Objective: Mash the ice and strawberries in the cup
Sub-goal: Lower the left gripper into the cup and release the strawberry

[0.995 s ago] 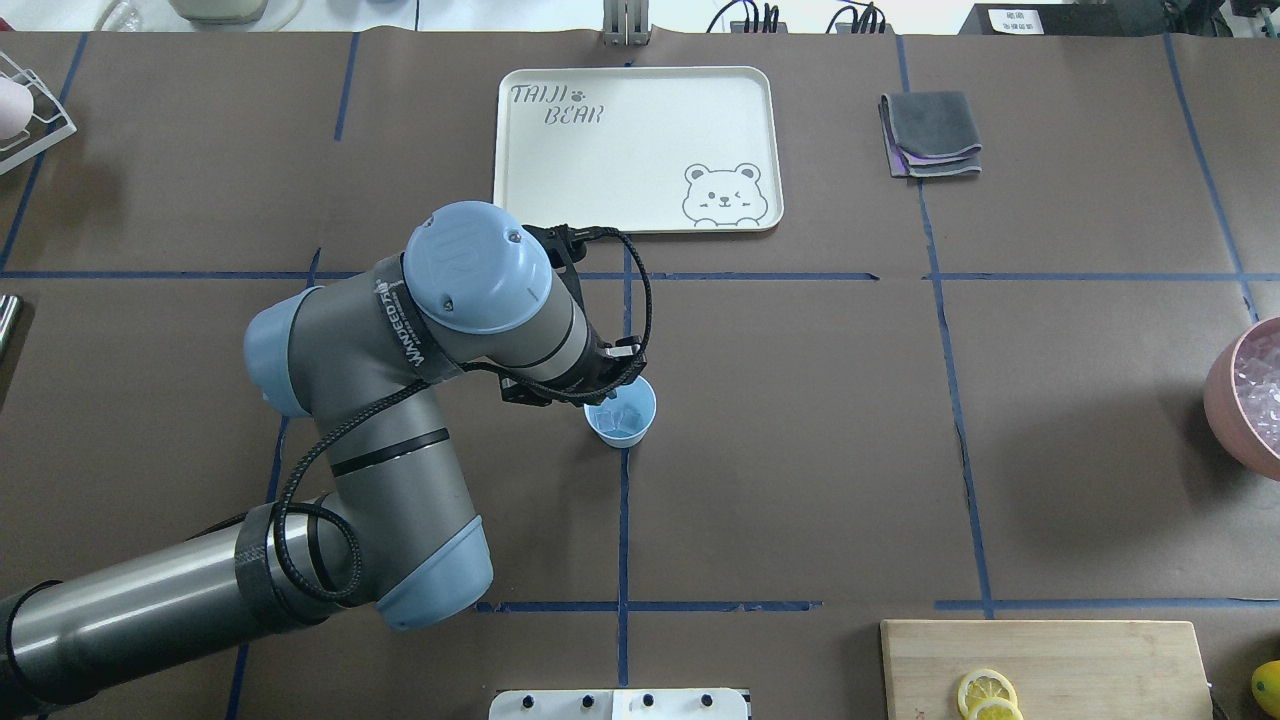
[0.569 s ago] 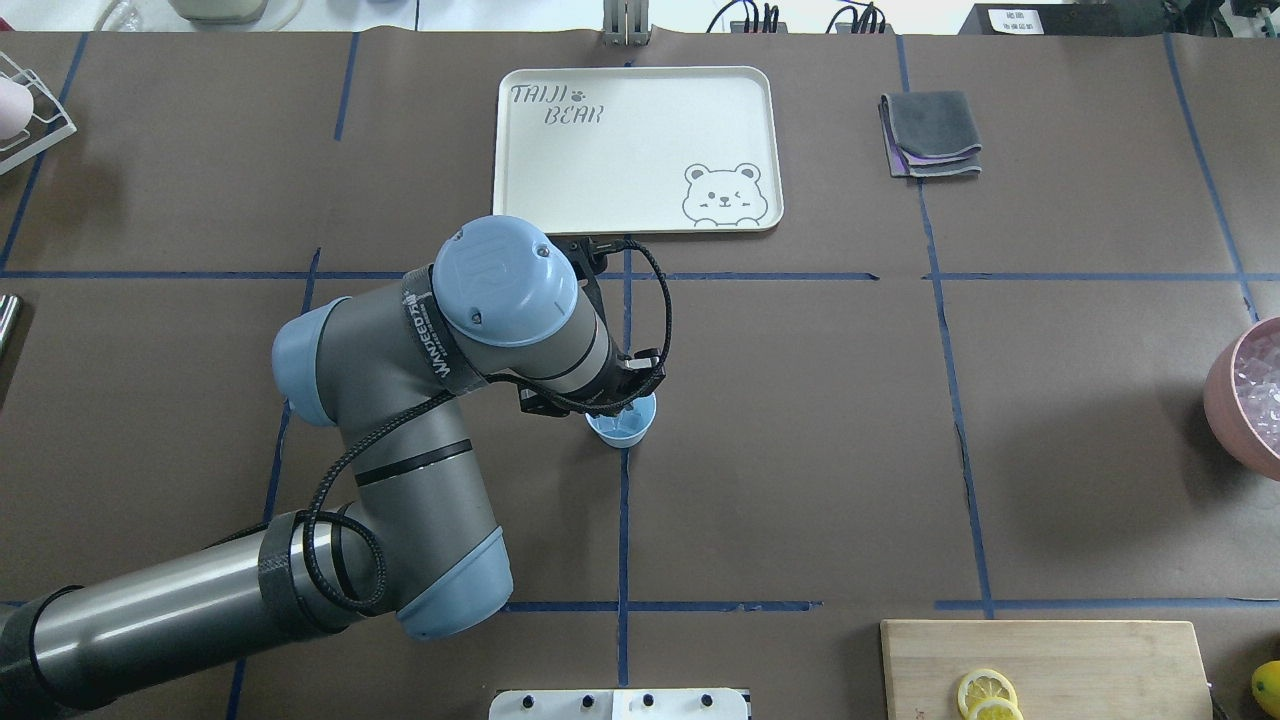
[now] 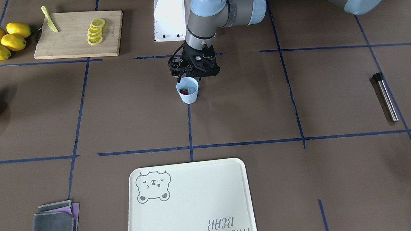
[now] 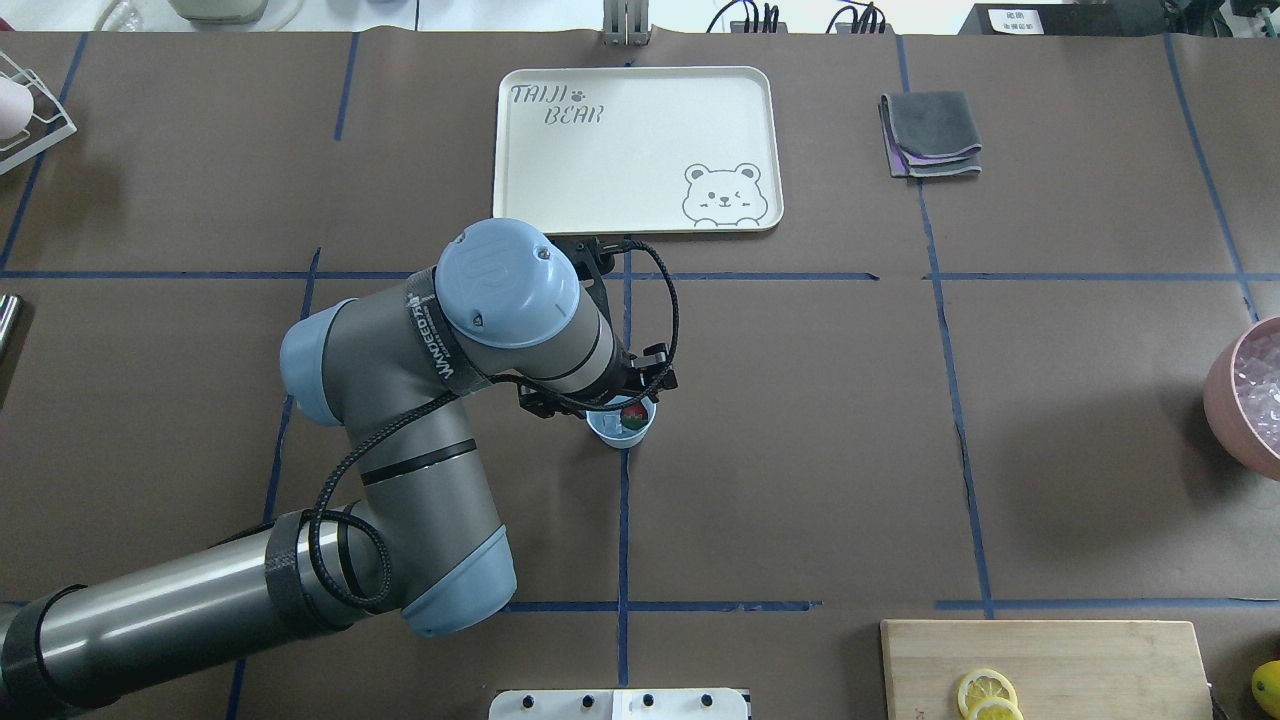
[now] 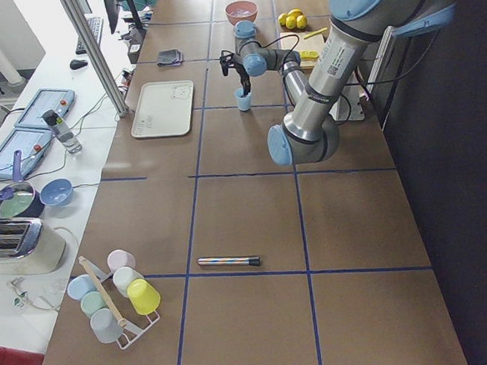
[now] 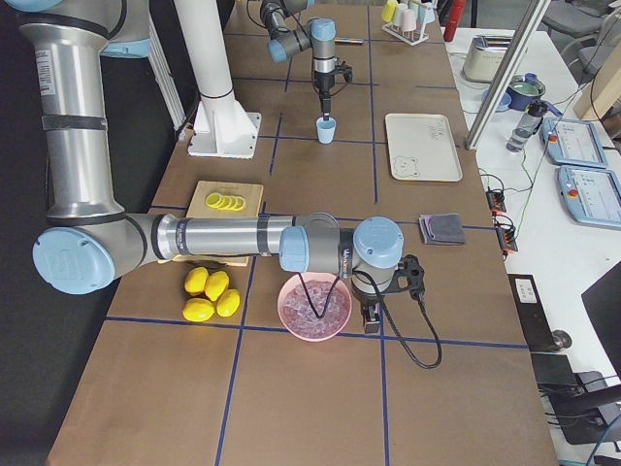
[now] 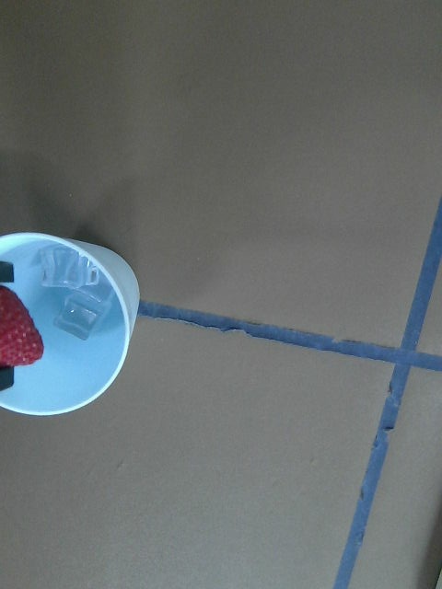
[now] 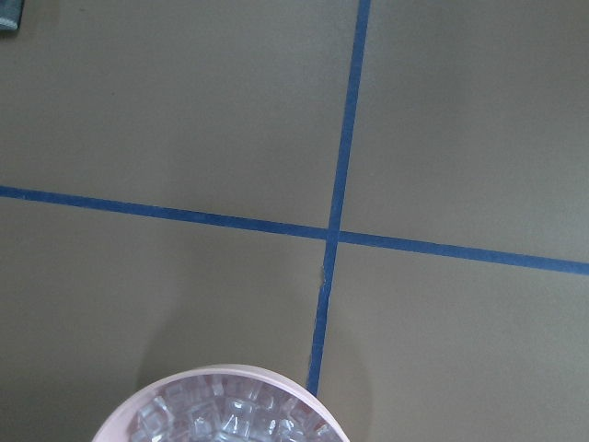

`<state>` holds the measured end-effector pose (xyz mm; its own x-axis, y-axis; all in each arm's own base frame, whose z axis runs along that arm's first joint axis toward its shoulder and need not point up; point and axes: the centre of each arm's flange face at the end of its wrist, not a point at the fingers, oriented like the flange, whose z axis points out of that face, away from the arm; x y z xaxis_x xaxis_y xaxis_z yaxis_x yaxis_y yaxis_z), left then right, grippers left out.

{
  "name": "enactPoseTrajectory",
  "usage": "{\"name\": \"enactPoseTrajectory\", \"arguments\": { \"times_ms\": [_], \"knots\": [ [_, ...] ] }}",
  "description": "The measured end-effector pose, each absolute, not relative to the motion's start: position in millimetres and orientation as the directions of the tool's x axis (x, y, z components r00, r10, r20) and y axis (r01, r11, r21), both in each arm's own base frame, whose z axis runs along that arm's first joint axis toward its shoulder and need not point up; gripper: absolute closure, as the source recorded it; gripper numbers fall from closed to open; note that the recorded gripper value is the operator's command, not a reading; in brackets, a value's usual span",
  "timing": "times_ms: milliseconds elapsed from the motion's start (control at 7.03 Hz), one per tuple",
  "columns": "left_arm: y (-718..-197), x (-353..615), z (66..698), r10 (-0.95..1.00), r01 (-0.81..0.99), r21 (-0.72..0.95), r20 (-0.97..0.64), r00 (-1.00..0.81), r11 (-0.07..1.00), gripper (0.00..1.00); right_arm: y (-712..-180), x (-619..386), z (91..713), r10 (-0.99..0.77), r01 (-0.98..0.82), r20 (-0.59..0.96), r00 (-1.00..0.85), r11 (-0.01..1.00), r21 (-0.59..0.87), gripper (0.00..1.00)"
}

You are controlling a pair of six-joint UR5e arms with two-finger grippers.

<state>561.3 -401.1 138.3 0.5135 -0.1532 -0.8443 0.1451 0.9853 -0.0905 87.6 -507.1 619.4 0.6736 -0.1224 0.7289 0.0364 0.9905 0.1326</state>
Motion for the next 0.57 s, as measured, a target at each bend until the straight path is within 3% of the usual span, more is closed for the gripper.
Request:
{"name": "enactPoseTrajectory", "arguments": {
  "times_ms": [569],
  "knots": [
    [-409,529,149,-0.116,0.129,-0.055,-0.834,0.540,0.990,0.00,-505,88,625,-0.127,0.044,0.723,0.680,0.990,0.133,0.00]
  ]
}}
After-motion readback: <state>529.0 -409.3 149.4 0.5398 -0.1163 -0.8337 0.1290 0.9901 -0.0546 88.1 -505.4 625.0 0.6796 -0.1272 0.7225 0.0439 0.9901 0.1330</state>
